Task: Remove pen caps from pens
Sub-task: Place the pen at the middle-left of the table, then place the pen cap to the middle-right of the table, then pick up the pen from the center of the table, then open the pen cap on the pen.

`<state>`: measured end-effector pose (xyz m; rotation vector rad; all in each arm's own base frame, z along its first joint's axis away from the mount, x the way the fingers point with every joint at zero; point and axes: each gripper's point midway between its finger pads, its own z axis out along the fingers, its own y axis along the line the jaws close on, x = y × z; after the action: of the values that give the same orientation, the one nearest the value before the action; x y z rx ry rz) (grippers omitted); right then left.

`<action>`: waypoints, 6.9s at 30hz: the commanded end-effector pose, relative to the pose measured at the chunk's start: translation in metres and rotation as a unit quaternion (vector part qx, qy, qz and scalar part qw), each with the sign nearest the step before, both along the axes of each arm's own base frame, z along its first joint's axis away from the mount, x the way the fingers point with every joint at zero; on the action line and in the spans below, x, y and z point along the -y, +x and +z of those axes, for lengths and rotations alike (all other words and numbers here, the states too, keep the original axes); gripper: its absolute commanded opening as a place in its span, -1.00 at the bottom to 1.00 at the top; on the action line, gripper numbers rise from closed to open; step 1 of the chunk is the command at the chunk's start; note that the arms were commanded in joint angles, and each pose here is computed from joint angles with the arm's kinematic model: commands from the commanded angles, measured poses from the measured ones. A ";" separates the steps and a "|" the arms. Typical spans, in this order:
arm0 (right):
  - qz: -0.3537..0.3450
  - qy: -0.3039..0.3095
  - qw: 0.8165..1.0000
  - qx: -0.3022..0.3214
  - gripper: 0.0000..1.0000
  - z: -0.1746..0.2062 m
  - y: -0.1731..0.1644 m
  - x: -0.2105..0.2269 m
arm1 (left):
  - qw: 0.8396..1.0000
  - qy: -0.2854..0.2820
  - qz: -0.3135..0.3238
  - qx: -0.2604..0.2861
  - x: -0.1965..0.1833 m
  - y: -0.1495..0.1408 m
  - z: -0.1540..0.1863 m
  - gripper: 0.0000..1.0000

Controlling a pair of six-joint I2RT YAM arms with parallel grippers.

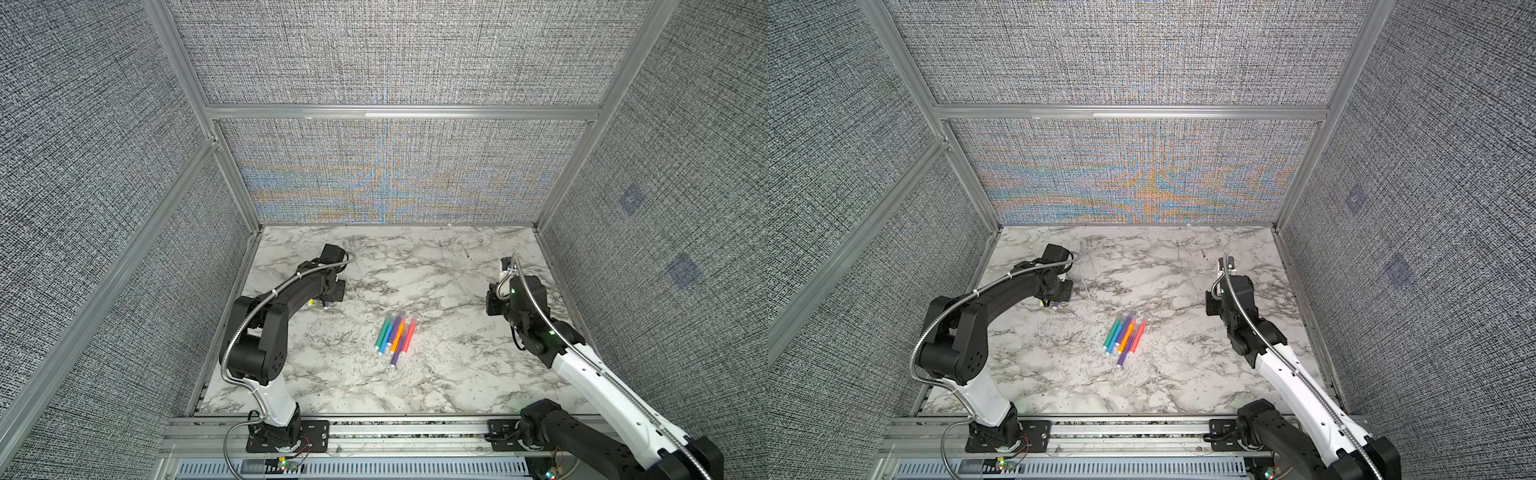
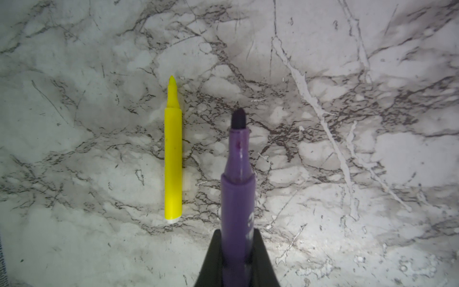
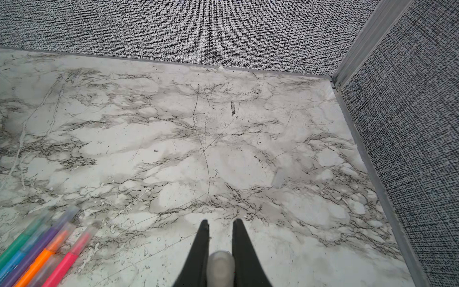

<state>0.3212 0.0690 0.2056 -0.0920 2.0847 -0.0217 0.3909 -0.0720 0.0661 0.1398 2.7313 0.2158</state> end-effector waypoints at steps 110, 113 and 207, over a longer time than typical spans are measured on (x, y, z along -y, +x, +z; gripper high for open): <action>0.073 0.020 0.995 -0.066 -0.25 -0.011 0.047 -0.029 | 0.957 -0.111 -0.267 0.020 0.259 -0.145 0.002 -0.19; 0.070 0.018 0.995 -0.070 -0.26 -0.014 0.049 -0.028 | 0.957 -0.110 -0.269 0.012 0.262 -0.150 -0.005 -0.20; 0.375 0.422 0.822 0.077 -0.50 0.031 -0.065 -0.223 | 0.789 -0.470 -0.304 0.252 0.241 -0.211 0.130 -0.80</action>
<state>0.2567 0.2896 0.2307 -0.3292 1.6252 1.3143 0.1782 -0.3110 0.1780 0.5573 1.9113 -1.0805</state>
